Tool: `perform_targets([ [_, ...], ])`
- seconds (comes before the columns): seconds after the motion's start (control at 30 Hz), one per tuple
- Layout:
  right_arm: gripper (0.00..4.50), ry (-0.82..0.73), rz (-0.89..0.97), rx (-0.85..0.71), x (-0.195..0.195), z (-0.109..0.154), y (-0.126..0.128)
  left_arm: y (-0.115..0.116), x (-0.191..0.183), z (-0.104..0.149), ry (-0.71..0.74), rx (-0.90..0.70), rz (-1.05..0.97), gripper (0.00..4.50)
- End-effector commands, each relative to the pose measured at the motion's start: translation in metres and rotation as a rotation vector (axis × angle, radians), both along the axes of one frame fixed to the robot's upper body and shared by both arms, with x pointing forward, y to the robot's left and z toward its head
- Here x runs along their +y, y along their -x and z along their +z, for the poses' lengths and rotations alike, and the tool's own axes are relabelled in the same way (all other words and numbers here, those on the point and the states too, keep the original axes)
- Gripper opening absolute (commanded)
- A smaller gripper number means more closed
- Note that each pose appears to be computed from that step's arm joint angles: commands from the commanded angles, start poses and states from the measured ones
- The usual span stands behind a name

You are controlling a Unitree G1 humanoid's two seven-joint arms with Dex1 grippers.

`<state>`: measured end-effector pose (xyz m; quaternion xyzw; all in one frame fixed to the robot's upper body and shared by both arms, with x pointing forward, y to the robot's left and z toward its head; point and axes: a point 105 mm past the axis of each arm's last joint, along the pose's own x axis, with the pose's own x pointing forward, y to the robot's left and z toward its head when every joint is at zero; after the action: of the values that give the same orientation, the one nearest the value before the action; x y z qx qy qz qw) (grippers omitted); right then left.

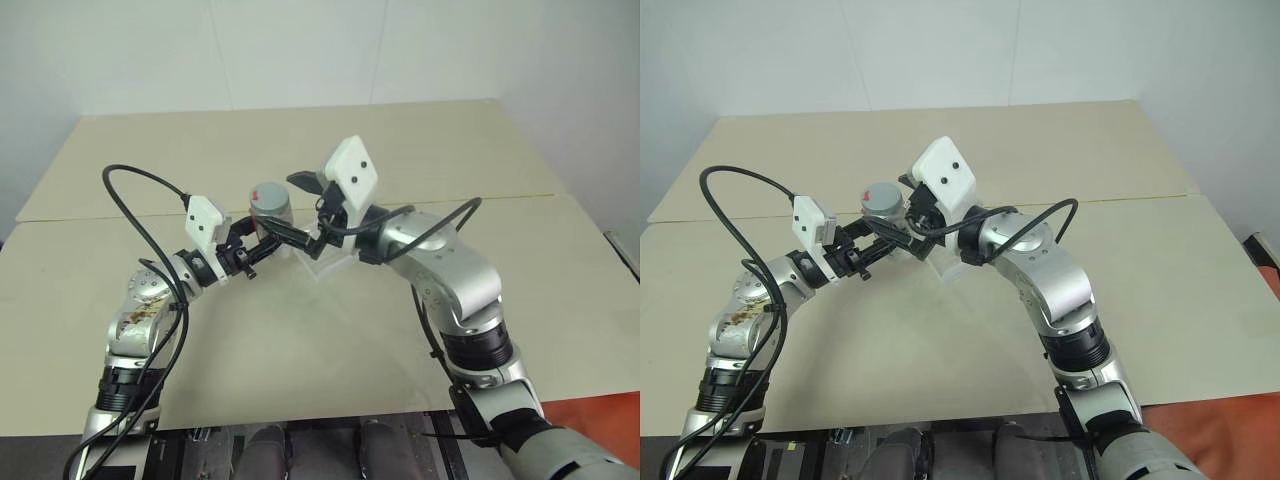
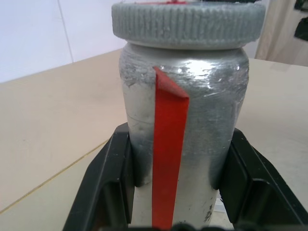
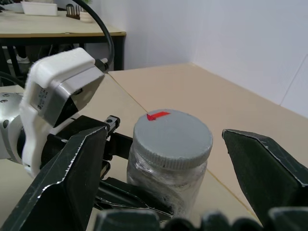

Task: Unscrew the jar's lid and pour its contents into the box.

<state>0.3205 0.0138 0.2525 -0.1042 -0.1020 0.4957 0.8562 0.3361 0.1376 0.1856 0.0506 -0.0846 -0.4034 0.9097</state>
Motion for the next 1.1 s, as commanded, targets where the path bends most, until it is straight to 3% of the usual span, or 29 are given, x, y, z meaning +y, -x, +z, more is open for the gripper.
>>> perform_targets([
  [0.03,4.46,-0.038,0.006,-0.076,0.003,0.021,0.003,0.006,-0.004,0.012,0.013,-0.041,-0.026,1.96],
  [1.1,4.46,-0.012,-0.049,-0.056,-0.015,0.012,-0.003,0.008,-0.003,0.012,0.011,-0.036,-0.023,1.96],
])
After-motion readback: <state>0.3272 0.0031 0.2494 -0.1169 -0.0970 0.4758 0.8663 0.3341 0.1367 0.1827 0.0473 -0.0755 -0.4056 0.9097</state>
